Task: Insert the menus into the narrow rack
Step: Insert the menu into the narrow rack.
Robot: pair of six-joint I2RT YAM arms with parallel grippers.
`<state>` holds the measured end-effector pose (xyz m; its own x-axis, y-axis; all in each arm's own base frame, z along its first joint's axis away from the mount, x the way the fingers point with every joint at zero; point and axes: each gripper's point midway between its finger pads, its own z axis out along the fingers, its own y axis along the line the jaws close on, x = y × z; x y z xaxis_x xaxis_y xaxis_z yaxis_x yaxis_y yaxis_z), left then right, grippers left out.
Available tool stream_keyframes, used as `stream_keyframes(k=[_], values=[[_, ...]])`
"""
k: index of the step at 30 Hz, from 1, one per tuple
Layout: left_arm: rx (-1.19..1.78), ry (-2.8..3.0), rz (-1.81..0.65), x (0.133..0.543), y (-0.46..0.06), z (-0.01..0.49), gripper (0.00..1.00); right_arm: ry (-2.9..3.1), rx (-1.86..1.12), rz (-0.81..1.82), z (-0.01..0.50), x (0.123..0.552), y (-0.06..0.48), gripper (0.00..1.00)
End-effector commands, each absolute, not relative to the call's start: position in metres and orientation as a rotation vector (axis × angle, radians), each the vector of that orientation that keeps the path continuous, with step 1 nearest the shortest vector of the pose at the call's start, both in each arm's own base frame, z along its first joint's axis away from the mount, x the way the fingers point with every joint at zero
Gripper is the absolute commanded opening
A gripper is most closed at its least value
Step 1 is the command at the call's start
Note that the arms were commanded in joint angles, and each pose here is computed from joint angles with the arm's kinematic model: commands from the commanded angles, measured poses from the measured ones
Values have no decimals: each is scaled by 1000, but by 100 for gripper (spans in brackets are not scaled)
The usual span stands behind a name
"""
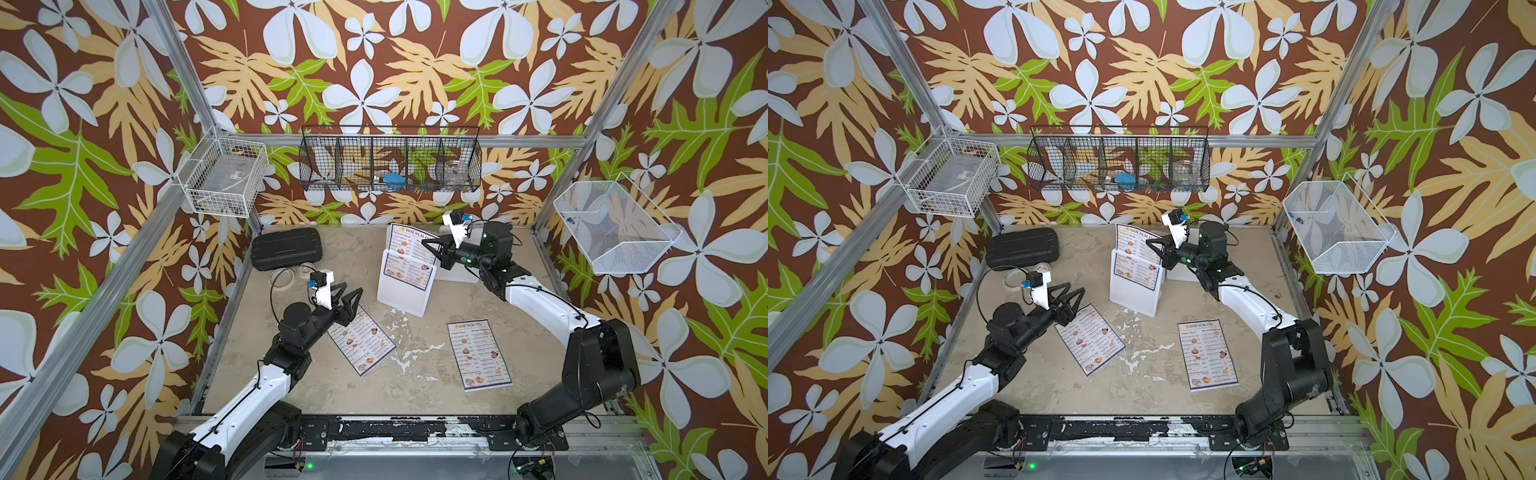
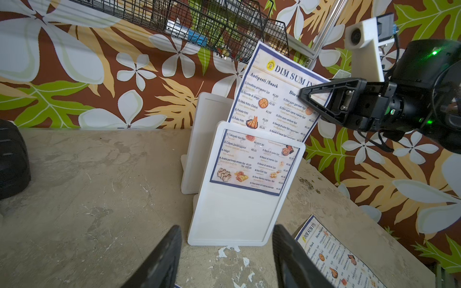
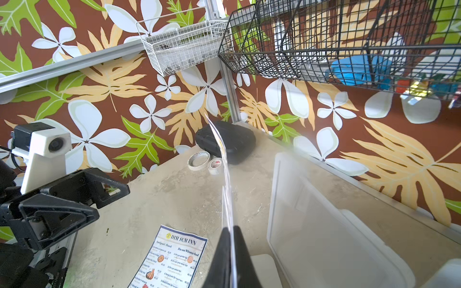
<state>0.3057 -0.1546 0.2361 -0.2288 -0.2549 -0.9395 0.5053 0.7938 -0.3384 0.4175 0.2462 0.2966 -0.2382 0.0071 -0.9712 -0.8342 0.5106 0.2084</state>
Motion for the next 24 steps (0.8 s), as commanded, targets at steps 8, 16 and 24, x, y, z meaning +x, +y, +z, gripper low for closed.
stream_keyframes(k=[8,16,24], values=[[212,1648,-719,305,-156,238,61,1604,-706,915,303,426,247,18],[213,1637,-725,302,-155,240,61,1582,-697,919,322,428,247,22],[214,1639,-722,303,-156,239,62,1575,-701,915,320,423,246,12]])
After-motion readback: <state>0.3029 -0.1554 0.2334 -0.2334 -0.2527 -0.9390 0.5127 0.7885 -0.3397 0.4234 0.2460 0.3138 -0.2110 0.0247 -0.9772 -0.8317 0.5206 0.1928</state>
